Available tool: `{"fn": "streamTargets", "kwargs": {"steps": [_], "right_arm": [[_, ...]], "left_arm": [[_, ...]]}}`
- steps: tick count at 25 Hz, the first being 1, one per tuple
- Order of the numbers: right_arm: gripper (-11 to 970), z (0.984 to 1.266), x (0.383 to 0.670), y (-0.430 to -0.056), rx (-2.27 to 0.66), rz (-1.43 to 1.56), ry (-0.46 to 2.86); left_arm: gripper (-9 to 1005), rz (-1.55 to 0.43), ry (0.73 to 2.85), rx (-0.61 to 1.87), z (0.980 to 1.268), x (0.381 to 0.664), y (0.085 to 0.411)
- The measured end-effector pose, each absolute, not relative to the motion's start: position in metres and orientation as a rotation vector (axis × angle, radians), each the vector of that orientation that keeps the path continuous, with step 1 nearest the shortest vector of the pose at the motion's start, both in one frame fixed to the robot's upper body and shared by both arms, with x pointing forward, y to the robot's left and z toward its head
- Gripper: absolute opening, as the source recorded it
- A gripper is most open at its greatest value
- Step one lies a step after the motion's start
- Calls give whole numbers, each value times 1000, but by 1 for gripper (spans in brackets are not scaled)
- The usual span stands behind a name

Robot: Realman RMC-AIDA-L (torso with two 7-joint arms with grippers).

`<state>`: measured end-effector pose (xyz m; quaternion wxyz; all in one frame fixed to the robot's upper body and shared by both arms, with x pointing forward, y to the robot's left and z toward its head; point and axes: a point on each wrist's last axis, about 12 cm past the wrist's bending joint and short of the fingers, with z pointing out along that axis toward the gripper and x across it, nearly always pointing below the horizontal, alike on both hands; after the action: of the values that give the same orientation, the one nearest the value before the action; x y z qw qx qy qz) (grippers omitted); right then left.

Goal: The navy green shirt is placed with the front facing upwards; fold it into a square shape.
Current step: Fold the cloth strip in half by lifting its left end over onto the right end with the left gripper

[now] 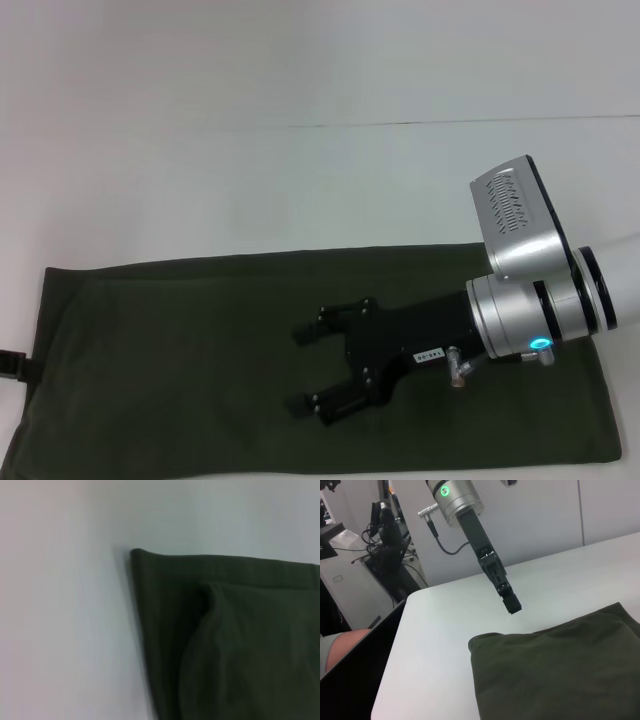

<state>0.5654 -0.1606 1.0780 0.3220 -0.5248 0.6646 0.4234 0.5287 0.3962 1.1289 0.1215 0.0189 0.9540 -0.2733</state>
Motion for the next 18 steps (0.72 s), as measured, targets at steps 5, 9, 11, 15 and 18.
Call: {"fn": "streamTargets", "kwargs": {"steps": [5, 9, 11, 15, 18], "right_arm": [[944, 1078, 566, -161, -1376, 1106, 1747], [945, 1077, 567, -161, -1372, 1102, 1753], [945, 1078, 567, -160, -1370, 1100, 1756], [945, 1078, 568, -160, -1367, 1095, 1760], [945, 1078, 568, -160, -1368, 1095, 1759]], "left_arm": [[875, -788, 2805, -30, 1125, 534, 396], [875, -805, 2804, -71, 1113, 540, 390], [874, -807, 2803, -75, 1110, 542, 388], [874, -813, 2797, -69, 1109, 547, 384], [874, -803, 2796, -76, 1109, 549, 384]]}}
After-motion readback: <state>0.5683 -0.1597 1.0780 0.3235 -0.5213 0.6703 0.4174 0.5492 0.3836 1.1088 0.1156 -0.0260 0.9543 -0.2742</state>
